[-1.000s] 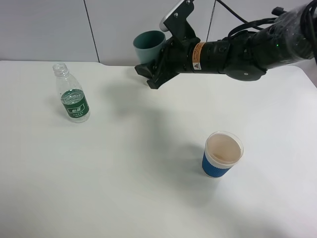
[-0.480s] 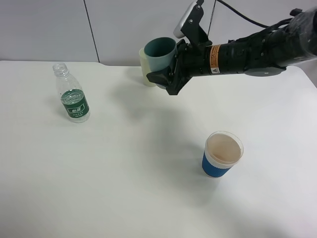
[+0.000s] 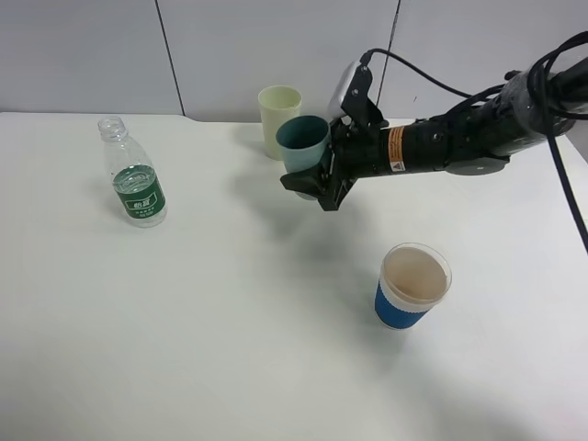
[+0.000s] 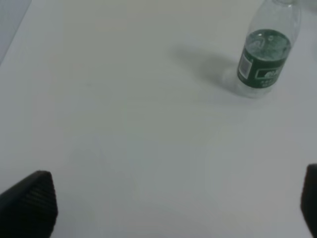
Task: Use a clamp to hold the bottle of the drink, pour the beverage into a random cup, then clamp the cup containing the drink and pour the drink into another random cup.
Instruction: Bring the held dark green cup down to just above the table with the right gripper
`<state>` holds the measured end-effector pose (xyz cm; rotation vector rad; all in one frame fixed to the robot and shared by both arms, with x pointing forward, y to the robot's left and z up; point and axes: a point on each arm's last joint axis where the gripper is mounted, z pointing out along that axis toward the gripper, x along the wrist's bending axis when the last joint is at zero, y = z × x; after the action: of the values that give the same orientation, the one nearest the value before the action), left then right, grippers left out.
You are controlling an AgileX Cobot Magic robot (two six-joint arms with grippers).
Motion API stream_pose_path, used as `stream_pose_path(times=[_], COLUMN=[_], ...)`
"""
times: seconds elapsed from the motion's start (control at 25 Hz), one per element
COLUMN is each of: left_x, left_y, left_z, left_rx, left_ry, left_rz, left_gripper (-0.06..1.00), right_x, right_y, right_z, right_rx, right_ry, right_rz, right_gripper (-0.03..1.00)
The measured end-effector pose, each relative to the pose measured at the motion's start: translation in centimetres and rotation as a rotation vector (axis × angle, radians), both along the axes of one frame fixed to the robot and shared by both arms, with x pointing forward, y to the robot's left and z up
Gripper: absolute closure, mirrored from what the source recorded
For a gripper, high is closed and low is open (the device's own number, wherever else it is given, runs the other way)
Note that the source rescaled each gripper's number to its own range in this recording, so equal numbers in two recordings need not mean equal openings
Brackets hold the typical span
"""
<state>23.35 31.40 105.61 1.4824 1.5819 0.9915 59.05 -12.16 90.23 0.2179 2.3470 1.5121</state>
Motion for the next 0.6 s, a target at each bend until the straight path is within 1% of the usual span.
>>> stream_pose_path(times=[0.2,0.28,0.48,0.6], left_x=[0.0,0.0,0.0,0.0], left_y=[0.0,0.0,0.0,0.0], left_z=[0.0,0.0,0.0,0.0], left_rx=[0.000,0.000,0.000,0.000], left_ry=[0.000,0.000,0.000,0.000], left_rz=[0.000,0.000,0.000,0.000], left_gripper=[-0.05,-0.05,-0.05,-0.05], right_x=[-0.2,-0.2,-0.1,-0.1], right_y=[0.0,-0.1,-0.8,-1.0], right_z=[-1.3,-1.5,-2.7,-3.4], right_rx=[-0.006,0.008,0.026,0.077], right_ry=[-0.050,-0.060,-0.032,-0.011], right_rz=[0.078,0.091,0.094,0.109], right_gripper=[0.97,0.97,0.97,0.97])
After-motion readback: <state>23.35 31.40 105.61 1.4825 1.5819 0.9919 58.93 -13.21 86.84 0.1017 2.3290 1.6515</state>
